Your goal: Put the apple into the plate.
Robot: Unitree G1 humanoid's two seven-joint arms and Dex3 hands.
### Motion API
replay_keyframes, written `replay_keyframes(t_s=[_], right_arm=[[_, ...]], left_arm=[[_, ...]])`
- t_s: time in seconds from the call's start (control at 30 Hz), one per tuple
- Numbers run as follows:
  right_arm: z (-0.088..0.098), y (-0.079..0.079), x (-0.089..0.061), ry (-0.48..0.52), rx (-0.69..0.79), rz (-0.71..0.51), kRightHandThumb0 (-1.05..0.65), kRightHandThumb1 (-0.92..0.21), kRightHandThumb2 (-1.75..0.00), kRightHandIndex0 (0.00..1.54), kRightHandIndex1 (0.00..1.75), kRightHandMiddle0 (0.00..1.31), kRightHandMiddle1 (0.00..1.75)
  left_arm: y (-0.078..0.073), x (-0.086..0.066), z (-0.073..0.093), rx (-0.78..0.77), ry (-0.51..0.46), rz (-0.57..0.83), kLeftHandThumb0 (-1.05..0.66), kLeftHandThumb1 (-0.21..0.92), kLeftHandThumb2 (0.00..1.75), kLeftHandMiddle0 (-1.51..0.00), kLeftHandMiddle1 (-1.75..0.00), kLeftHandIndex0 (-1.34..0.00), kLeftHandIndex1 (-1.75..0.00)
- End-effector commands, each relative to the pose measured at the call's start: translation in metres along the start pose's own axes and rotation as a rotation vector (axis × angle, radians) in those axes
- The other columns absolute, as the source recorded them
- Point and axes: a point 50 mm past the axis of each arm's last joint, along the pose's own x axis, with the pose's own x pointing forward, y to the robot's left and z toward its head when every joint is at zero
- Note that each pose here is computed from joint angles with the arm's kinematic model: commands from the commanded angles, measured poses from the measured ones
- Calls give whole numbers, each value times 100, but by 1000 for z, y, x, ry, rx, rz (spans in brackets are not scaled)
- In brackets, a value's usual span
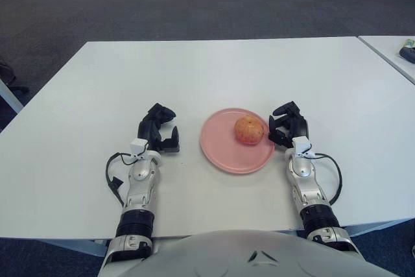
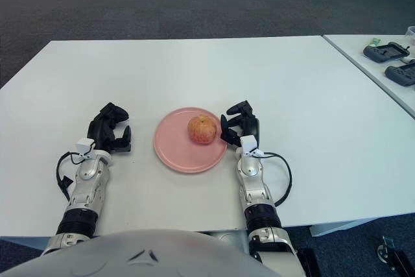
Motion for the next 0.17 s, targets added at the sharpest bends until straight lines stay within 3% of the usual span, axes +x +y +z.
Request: replay_keyframes(t_s=[0.0,0.13], right_arm=[[-20,-11,-13,107,-10,-50,-41,-54,-105,67,162,43,175],[-21,-17,-12,110,-18,-74,-41,-53,-106,69,161,44,175]], left_arm=[[8,-7,-19,-1,109,24,-1,-9,175,-92,-175,-73,-165],[8,-7,-19,3,107,17,-1,-9,175,-92,-175,-73,-165]])
